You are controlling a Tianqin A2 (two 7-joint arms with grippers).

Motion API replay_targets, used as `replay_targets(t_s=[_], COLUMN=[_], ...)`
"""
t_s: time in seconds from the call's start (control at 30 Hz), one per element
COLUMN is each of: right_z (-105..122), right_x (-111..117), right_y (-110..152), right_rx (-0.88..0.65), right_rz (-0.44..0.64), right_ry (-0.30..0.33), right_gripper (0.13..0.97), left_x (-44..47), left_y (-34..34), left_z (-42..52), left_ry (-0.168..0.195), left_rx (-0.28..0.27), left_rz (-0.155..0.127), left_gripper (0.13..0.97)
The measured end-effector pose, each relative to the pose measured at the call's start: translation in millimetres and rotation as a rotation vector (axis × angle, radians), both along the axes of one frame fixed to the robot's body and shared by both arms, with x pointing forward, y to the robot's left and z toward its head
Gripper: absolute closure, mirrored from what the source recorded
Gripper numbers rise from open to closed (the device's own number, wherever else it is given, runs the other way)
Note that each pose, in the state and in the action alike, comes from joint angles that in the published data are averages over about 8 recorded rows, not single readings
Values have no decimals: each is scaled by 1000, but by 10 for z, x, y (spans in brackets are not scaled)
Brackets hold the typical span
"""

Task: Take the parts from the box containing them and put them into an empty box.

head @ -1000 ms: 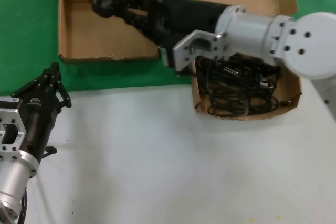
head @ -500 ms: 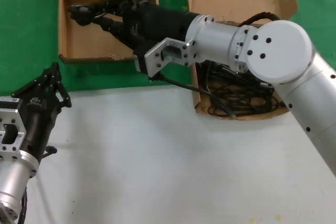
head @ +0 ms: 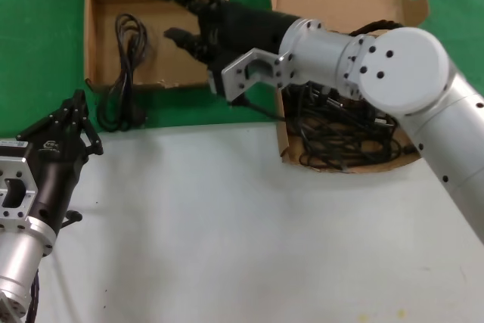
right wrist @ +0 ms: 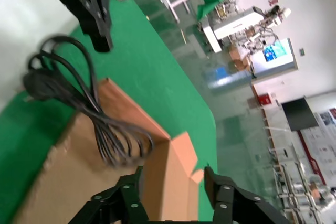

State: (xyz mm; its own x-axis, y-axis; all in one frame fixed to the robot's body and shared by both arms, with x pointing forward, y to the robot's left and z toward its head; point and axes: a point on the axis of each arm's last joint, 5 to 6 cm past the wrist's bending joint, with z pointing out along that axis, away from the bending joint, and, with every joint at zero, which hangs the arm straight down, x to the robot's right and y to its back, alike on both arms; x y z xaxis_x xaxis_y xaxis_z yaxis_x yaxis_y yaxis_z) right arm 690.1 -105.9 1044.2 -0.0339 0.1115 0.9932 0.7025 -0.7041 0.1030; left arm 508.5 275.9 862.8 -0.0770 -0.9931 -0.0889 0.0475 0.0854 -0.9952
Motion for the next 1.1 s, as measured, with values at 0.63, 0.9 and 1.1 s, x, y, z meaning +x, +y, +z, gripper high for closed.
replay_targets(t_s=[0.63,0.9,1.1], right_z=[555,589,483], right_x=[-763,-1248,-1469], right_y=[-879,-1329,-1555], right_rx=[147,233,262], right_rz=[-69,-118,-144], right_ry=[-174,-230,-239], right_gripper=[371,226,206], left_x=[0,0,0], left_y=[0,0,0], left_z=[0,0,0], left_ry=[0,0,0], left_rx=[0,0,0], left_rz=[0,0,0], left_gripper=[952,952,952])
